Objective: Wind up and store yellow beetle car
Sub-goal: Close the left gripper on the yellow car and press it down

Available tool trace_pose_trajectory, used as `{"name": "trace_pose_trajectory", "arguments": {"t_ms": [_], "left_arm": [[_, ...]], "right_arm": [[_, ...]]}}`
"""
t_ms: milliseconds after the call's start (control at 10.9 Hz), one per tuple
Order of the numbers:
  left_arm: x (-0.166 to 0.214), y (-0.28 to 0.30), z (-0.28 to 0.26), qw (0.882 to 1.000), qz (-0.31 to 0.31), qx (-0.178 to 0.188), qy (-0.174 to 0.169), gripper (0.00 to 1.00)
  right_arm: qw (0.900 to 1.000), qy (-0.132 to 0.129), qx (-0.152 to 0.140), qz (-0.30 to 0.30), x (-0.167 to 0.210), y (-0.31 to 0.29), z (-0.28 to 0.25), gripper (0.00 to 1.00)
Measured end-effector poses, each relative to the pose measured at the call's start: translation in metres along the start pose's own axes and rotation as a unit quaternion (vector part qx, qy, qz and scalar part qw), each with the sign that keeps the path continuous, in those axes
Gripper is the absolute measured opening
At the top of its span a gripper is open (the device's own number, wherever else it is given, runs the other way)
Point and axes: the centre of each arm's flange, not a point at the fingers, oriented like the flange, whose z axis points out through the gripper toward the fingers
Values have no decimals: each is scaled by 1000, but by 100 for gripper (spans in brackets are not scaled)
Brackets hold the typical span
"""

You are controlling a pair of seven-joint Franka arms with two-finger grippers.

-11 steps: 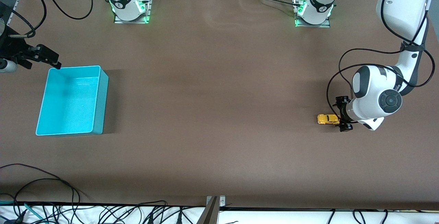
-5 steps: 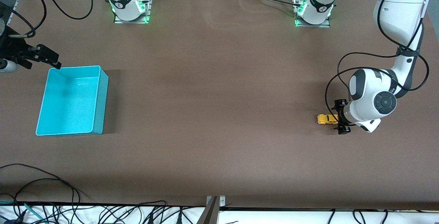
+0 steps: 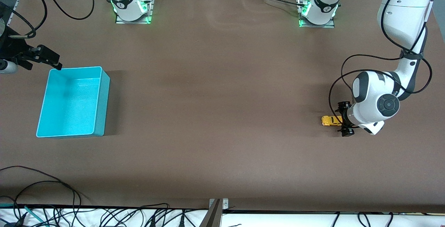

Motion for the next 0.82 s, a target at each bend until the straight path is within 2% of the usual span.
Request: {"name": "trace_pose_trajectory", "arguments": {"t_ms": [183, 366, 458, 641, 732, 824], "left_arm": [[0, 0, 2, 1000, 0, 1, 0, 98], [0, 0, 2, 1000, 0, 1, 0, 90], [0, 0, 2, 1000, 0, 1, 0, 85], [0, 0, 3, 1000, 0, 2, 0, 59], [0, 0, 3, 1000, 0, 2, 0, 58], [0, 0, 3, 1000, 0, 2, 0, 52]], "right_arm": [[1000, 0, 0, 0, 0, 0, 0, 100], [1000, 0, 0, 0, 0, 0, 0, 100], [1000, 0, 0, 0, 0, 0, 0, 100], [1000, 0, 0, 0, 0, 0, 0, 100], [1000, 0, 0, 0, 0, 0, 0, 100], [1000, 0, 0, 0, 0, 0, 0, 100]]}}
